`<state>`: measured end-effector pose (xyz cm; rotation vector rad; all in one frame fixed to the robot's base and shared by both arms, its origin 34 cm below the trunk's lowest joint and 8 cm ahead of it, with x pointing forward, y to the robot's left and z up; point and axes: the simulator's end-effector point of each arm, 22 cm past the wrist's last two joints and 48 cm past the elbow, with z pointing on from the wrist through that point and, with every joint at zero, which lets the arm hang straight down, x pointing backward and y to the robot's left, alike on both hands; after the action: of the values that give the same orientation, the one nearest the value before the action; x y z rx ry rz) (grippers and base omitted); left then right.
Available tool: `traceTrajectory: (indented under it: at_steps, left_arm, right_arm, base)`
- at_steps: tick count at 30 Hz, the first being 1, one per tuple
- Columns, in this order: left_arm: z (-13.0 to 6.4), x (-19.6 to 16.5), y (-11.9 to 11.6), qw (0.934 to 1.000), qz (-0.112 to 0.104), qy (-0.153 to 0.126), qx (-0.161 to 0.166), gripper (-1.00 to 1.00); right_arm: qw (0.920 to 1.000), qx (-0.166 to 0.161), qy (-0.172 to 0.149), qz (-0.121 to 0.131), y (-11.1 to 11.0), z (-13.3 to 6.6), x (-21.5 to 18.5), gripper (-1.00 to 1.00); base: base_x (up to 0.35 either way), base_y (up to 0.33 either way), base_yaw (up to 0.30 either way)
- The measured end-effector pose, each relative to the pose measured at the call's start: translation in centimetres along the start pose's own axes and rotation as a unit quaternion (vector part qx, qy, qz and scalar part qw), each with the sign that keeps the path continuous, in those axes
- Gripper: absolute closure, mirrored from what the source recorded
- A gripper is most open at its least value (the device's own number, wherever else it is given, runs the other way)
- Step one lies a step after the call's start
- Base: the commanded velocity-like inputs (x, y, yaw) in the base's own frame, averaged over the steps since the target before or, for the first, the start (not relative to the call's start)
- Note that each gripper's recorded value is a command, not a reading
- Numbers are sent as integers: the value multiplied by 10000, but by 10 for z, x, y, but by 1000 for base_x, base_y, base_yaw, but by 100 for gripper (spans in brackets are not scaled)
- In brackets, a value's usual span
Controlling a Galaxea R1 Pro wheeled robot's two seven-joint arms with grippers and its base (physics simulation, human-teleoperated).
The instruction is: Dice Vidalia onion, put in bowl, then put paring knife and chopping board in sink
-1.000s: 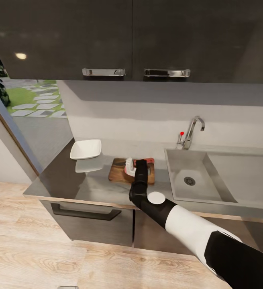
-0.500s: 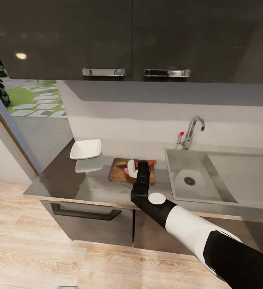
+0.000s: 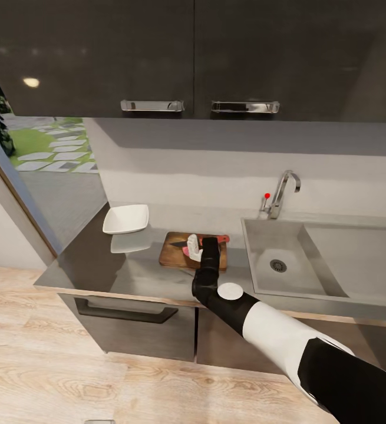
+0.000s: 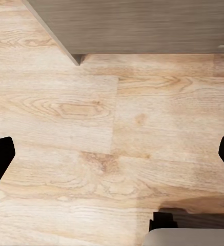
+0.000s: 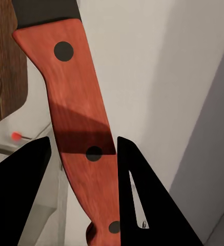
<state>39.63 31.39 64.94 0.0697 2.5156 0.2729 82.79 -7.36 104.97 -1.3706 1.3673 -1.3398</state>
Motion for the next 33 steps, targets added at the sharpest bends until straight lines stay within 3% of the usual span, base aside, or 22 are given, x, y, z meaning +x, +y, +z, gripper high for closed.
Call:
traceTrajectory:
  at_steps: [10, 23, 25, 33]
  left_arm:
    - [0, 0, 0, 10000, -1, -1, -2, -100]
    - [0, 0, 0, 10000, -1, 0, 1, -100]
    - [0, 0, 0, 10000, -1, -4, 0, -100]
    - [0, 0, 0, 10000, -1, -3, 0, -100]
  right_arm:
    - [10000, -3, 5, -4, 0, 0, 1, 100]
    - [9998, -166, 69, 87, 10, 2, 7, 100]
    - [9999, -70, 29, -82, 10, 4, 7, 100]
    - [9999, -101, 9, -51, 11, 3, 6, 100]
  base:
    - [162, 40, 0]
    - [13, 2, 0]
    - [0, 0, 0]
    - [0, 0, 0]
